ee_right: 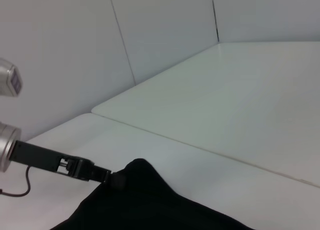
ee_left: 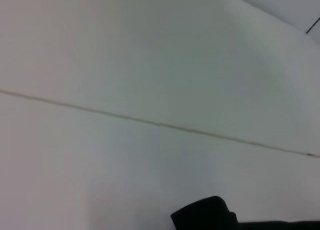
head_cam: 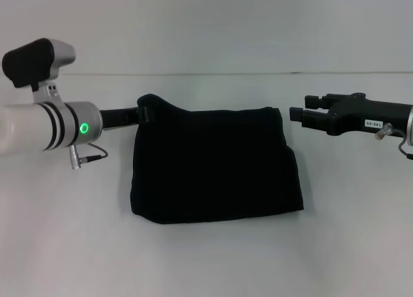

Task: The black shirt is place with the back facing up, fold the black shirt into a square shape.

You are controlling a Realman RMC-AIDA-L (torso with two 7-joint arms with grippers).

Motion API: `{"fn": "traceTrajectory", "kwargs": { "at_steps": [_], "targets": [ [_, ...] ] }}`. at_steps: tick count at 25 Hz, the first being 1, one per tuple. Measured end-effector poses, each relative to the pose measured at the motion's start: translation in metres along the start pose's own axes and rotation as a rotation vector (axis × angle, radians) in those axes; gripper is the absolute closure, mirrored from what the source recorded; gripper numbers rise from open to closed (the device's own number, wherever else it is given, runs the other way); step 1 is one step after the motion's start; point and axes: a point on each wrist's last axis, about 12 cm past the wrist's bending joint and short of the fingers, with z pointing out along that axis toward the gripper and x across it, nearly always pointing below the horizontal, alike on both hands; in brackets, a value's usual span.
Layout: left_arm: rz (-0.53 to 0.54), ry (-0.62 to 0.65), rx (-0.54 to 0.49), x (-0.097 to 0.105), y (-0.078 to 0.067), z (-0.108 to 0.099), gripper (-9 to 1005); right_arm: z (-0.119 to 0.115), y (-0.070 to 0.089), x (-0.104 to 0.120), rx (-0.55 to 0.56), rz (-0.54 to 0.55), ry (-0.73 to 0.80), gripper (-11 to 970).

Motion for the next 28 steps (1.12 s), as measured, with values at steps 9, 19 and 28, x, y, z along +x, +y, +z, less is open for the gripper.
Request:
{"fn": "traceTrajectory", "kwargs": {
  "at_steps": [9, 19, 28],
  "targets": [
    [0.046, -0.022, 0.016, -0.02, -0.009, 0.001, 917, 0.006, 0.004, -0.002, -0.015, -0.008, 0.004, 384],
    [0.056, -0.042, -0.01, -0.024, -0.008, 0.002, 864, 0.016, 0.008, -0.004, -0.016, -0.032, 0.025, 380],
    [0.089, -0.07, -0.079, -0.02, 0.004, 0.0, 817, 0.017, 0.009, -0.005, -0.019, -0.038, 0.028, 378]
  ]
}}
